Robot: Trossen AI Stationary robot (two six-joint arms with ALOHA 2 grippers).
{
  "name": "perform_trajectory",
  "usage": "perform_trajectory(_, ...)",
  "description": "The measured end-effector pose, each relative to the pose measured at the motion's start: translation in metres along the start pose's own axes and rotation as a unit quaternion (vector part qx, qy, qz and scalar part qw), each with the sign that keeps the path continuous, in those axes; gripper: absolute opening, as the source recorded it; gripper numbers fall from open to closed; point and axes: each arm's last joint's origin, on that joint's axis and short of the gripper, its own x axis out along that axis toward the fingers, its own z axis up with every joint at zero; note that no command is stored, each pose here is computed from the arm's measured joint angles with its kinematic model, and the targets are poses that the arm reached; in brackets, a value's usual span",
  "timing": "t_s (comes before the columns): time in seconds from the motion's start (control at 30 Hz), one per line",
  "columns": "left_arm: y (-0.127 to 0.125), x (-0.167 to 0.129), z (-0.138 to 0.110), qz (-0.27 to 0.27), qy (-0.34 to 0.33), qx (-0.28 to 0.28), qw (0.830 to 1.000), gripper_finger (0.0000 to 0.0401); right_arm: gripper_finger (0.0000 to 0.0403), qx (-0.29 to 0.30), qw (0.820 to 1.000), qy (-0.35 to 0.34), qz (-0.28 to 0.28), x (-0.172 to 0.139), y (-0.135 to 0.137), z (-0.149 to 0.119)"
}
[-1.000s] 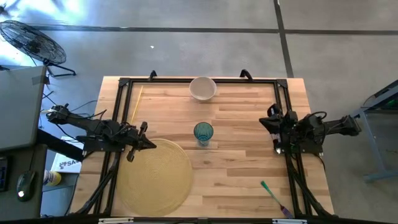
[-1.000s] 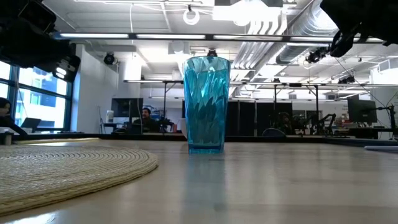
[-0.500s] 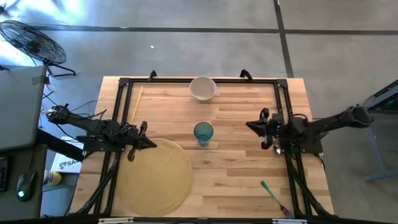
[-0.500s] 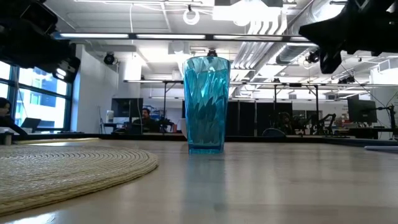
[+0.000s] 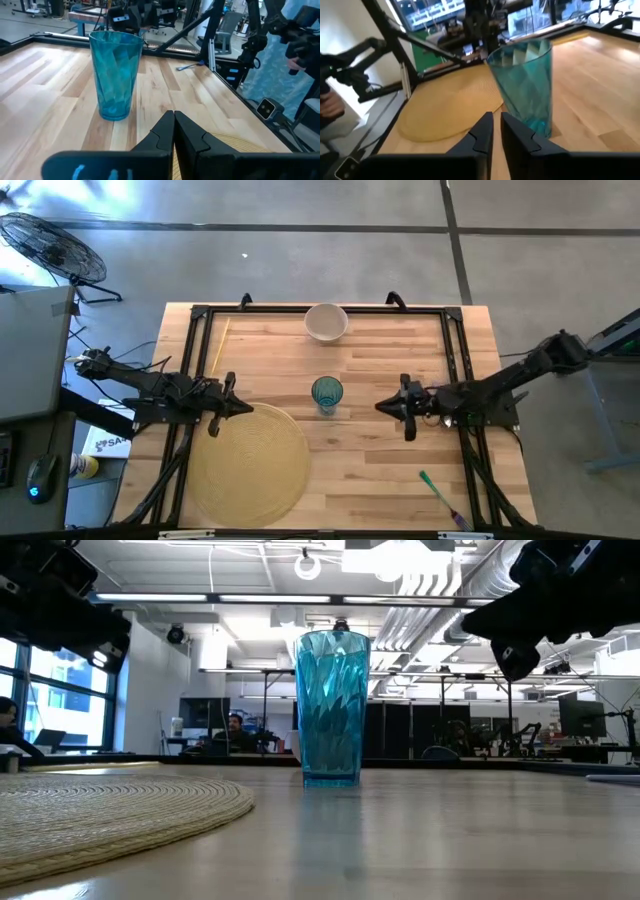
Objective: Pick & Place Utensil
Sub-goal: Put the blue cup on the woven mat
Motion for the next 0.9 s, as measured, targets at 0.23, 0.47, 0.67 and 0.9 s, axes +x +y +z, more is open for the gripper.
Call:
perform_trajectory(0.23,0.0,0.0,0.003,0.004,-0.016,-0.003,1.0,0.0001,0.0101,-0.027,0.999,0.03,-0.017,0.016,0.002,-0.005)
perform_trajectory(0.47,0.0,0.0,0.003,0.005,-0.016,-0.005,1.0,0.0001,0.0175,-0.037,0.997,0.035,-0.049,0.03,-0.005,-0.011)
perform_trajectory(0.67,0.001,0.0,0.003,0.018,-0.018,-0.008,1.0,0.0001,0.0252,-0.039,0.996,0.045,-0.068,0.049,-0.008,-0.015)
perform_trajectory(0.9,0.002,0.0,0.003,0.04,-0.023,-0.014,0.999,0.0001,0.0332,-0.055,0.991,0.071,-0.103,0.075,-0.016,-0.022)
